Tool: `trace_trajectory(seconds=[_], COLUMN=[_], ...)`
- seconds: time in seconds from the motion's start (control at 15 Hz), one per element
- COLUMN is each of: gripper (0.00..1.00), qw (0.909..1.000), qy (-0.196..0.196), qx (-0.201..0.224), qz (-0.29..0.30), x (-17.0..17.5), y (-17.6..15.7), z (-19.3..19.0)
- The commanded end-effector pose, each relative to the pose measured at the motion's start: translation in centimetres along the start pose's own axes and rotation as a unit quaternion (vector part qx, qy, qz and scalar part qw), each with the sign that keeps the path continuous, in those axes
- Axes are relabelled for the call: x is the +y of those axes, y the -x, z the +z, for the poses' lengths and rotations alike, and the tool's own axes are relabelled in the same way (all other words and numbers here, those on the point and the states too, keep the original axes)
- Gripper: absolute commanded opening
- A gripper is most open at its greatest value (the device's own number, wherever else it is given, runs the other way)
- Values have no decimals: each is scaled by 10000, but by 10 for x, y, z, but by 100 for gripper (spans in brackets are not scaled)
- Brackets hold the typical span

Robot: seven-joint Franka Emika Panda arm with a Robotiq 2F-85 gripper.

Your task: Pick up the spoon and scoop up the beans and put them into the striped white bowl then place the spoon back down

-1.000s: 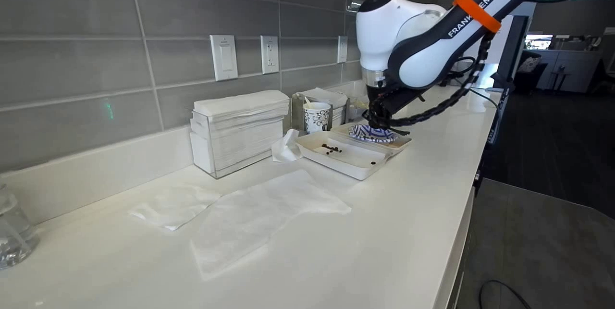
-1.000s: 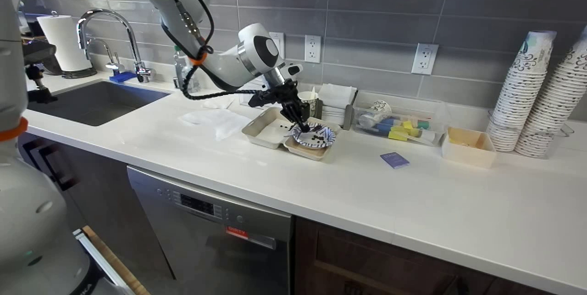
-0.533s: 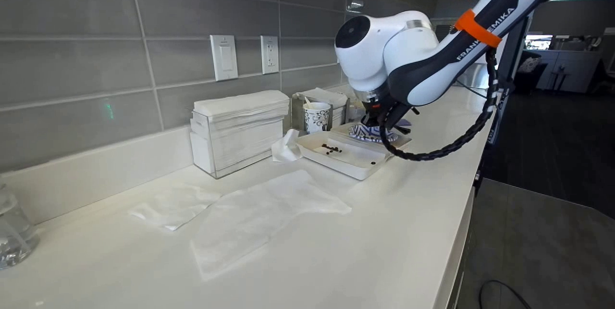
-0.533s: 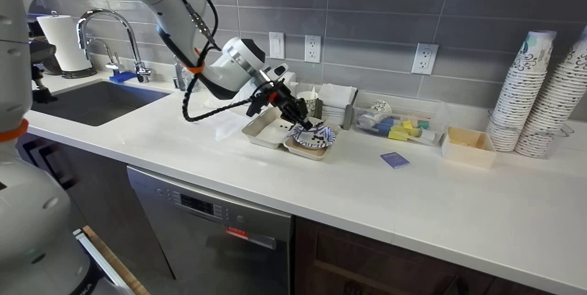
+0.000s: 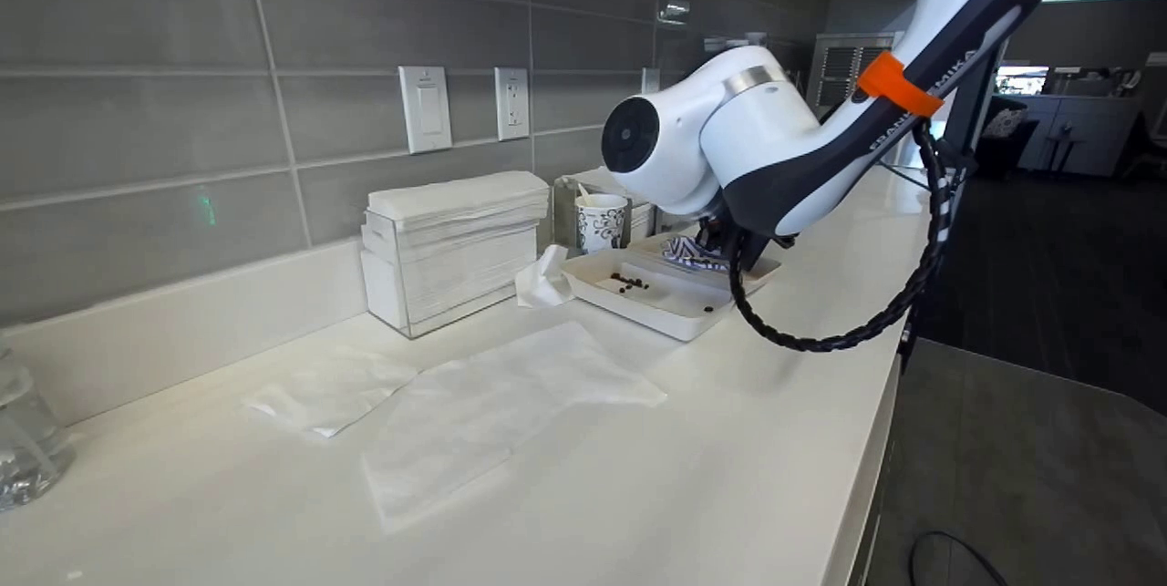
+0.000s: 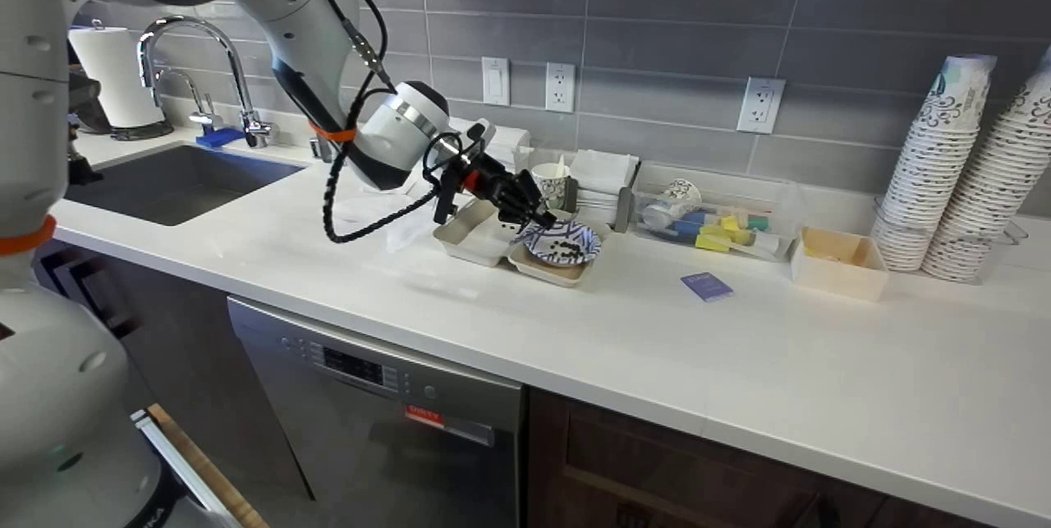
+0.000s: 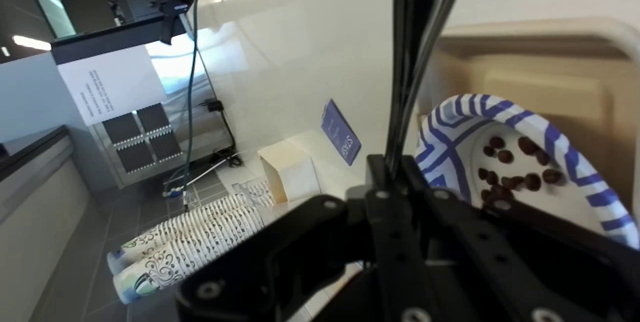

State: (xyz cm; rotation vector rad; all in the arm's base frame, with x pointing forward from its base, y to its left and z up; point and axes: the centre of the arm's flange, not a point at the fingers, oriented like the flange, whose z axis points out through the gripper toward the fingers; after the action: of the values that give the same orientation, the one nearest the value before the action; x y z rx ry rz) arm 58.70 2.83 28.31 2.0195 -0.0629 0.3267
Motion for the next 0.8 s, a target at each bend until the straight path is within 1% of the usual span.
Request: trace_trajectory(seconds=[0.0,0.07,0.13,0.2,0.4,0.53,0.73], gripper=[2,2,2,2,2,2,2], qw=[9986,9984,9986,9993,9986,9943,9834], qy=[468,506,459,292,-419,-929,-1682], qx=[200,225,202,100,-249,-470,-587], qz=[-121,-149,-173,-204,-191,-213,-337], x=[-14,-16,-16,-15,0,18,41], y=[2,2,2,1,-4,-9,-13], z=[1,1,-1,-2,-8,-14,-22])
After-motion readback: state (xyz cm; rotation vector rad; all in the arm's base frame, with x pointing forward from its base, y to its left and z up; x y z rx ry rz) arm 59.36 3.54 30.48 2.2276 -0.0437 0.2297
